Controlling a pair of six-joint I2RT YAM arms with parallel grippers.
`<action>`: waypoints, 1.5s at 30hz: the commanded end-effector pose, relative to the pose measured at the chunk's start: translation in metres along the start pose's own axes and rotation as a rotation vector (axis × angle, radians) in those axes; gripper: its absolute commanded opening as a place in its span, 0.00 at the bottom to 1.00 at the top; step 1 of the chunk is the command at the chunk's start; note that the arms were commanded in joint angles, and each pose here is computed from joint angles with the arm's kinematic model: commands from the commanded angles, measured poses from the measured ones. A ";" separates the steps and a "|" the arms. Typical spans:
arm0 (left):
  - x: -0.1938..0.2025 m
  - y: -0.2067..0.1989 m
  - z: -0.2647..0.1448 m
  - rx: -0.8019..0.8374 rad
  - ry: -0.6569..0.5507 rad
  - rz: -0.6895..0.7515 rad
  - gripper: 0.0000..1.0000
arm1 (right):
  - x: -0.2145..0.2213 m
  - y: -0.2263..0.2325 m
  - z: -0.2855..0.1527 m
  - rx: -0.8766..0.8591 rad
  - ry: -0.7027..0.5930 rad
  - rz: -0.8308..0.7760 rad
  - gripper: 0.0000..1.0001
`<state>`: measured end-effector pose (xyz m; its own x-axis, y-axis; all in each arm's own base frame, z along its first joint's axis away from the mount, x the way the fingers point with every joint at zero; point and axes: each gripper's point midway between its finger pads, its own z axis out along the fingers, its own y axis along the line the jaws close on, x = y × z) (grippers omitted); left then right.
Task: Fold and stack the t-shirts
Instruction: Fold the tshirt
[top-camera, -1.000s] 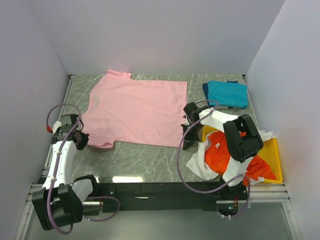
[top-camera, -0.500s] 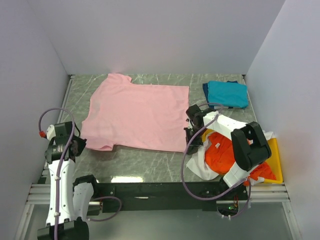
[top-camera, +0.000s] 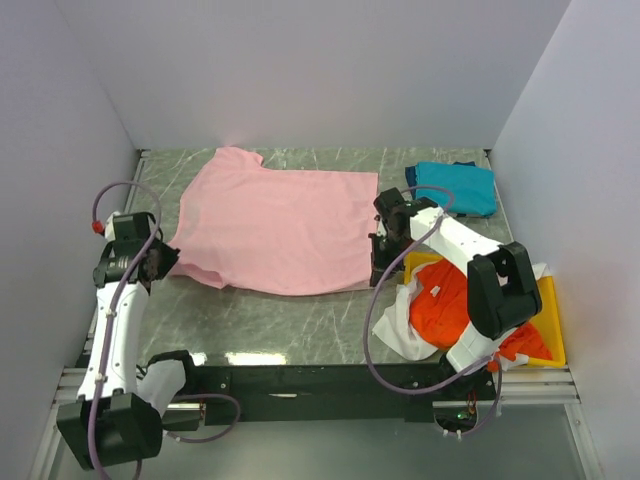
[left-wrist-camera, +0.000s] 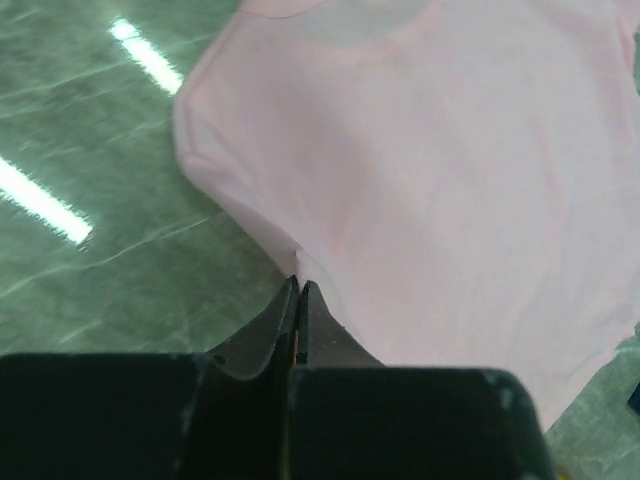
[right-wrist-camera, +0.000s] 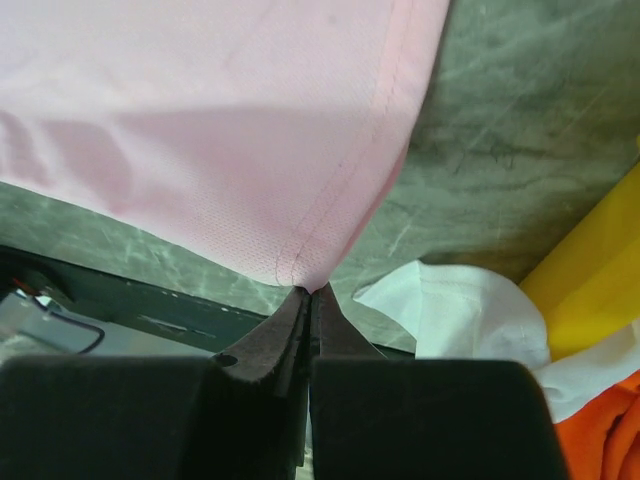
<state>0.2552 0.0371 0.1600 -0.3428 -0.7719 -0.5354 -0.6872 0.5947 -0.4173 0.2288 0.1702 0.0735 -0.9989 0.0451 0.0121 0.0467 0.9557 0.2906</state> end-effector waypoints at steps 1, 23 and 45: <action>-0.027 -0.051 -0.003 0.160 -0.082 0.049 0.00 | -0.018 0.001 -0.005 0.012 -0.028 0.015 0.00; -0.062 -0.134 0.058 0.254 -0.134 0.231 0.01 | -0.103 -0.013 -0.001 0.009 -0.085 0.078 0.00; -0.068 -0.170 0.116 0.253 -0.051 0.325 0.00 | -0.143 -0.024 0.009 0.030 -0.085 0.102 0.00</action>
<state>0.4579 0.0162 0.1654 -0.4956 -0.5472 -0.6745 -0.4035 0.8328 -0.3791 0.3596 0.1484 0.0519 -0.9853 0.1699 -0.0188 0.1584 0.9492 0.2719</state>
